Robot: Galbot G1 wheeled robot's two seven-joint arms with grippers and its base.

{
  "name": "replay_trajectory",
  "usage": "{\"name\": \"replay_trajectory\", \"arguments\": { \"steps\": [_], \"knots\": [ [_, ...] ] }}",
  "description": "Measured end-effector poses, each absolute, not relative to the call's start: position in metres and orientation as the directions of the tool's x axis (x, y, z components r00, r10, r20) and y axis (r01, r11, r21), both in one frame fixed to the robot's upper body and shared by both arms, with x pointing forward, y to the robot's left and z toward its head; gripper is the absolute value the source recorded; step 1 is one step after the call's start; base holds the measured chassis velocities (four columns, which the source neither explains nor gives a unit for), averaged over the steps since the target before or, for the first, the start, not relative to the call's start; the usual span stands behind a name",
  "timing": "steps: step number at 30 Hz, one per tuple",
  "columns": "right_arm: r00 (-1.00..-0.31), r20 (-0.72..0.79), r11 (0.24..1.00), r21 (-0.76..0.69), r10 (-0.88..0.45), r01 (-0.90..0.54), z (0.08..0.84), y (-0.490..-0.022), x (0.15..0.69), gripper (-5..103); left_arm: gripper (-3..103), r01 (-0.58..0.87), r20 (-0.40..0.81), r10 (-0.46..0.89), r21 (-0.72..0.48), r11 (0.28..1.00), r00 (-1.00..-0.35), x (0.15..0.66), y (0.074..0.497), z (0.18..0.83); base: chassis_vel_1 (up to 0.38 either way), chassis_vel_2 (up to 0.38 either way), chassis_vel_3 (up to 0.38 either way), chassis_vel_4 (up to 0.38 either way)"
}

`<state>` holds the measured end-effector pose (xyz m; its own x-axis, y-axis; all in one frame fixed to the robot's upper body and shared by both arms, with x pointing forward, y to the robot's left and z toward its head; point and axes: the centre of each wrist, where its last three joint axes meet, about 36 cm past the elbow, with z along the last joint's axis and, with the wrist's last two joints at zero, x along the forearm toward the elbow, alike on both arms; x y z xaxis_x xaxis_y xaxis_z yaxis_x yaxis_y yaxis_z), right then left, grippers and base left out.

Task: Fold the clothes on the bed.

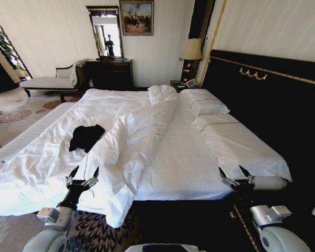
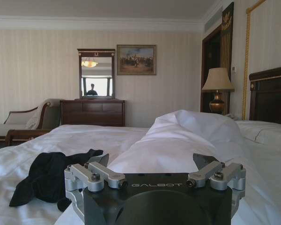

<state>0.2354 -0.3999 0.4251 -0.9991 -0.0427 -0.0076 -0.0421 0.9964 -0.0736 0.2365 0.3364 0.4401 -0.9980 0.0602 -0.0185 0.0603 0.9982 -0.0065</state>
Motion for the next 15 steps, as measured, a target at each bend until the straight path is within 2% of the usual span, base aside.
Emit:
{"name": "replay_trajectory", "arguments": {
  "steps": [15],
  "knots": [
    [-1.0, -0.001, 0.997, -0.074, -0.022, -0.021, 0.4227, -0.3987, 0.2348, 100, 100, 0.053, -0.011, 0.053, -0.018, 0.998, -0.999, 0.2374, 0.3337, 0.4384, -0.115, 0.115, 0.121, -0.114]
  ]
}}
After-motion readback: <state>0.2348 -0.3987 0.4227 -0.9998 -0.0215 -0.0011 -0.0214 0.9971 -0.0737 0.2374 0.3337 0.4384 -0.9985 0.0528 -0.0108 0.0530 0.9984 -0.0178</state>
